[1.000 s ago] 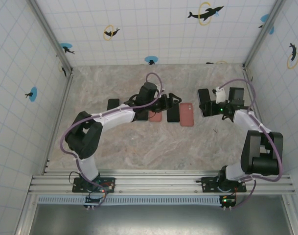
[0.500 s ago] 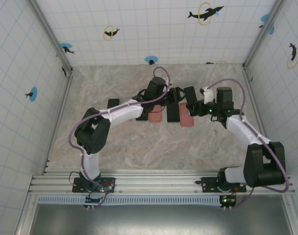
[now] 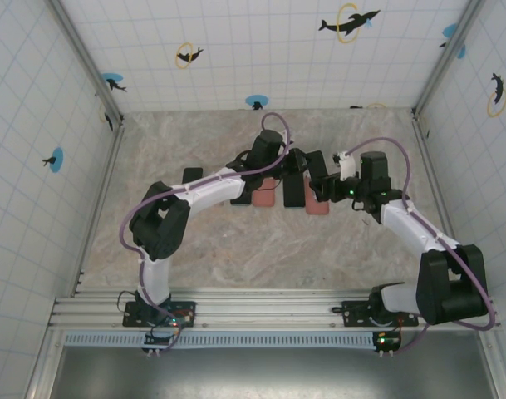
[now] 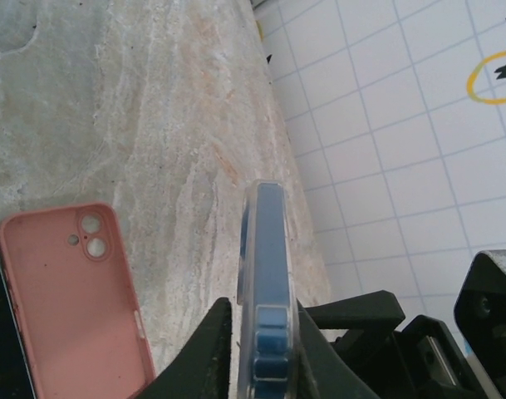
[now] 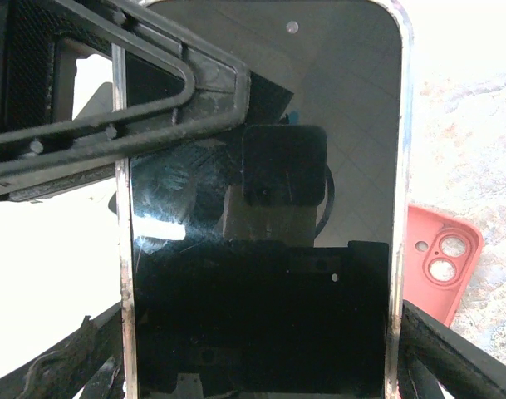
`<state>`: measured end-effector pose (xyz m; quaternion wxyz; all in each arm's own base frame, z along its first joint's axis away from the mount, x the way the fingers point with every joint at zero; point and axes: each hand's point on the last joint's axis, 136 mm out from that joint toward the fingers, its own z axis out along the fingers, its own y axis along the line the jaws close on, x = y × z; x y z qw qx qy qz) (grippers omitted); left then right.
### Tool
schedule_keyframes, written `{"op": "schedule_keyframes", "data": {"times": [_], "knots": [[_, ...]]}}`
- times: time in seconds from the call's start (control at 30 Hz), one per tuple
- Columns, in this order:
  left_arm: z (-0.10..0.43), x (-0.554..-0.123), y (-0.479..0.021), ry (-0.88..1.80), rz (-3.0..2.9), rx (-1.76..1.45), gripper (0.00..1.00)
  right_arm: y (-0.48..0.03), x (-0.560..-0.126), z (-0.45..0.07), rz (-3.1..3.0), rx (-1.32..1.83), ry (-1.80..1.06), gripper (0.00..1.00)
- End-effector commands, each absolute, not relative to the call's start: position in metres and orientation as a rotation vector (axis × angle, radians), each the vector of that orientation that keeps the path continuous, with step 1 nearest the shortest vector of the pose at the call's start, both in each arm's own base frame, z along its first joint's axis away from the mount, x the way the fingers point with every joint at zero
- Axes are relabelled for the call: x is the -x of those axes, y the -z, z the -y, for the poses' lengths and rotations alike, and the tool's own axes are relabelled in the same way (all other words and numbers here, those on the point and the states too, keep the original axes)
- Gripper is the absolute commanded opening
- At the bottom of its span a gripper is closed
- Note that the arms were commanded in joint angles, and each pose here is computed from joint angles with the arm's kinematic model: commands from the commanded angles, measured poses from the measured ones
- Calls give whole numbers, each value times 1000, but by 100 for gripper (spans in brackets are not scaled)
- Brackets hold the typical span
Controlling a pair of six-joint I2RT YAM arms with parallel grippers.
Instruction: Take the phone out of the phone case
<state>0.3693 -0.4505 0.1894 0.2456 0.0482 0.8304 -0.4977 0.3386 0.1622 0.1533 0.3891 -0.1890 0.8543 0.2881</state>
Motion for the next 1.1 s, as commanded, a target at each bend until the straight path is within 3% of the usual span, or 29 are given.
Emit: {"op": "schedule_keyframes", "data": {"times": [0.0, 0.07, 0.13, 0.2, 0.4, 0.77, 1.07], "knots": [[456, -364, -199, 1387, -2258, -158, 15, -182, -341, -172, -2045, 511, -761, 44], [457, -364, -201, 1393, -2254, -160, 13, -183, -340, -173, -2042, 512, -756, 50], [457, -362, -209, 1411, -2238, -165, 11, -180, -340, -170, -2048, 503, -737, 67], [456, -362, -217, 1420, -2220, -167, 11, -185, -341, -169, -2012, 492, -731, 78], [448, -366, -244, 1496, -2146, -166, 10, -187, -330, -165, -1957, 460, -748, 97], [407, -381, -296, 1590, -1988, -75, 10, -226, -304, -150, -1747, 142, -1119, 93], [390, -375, -328, 1756, -1860, 22, 9, -268, -286, -179, -1544, 49, -1394, 71]]}}
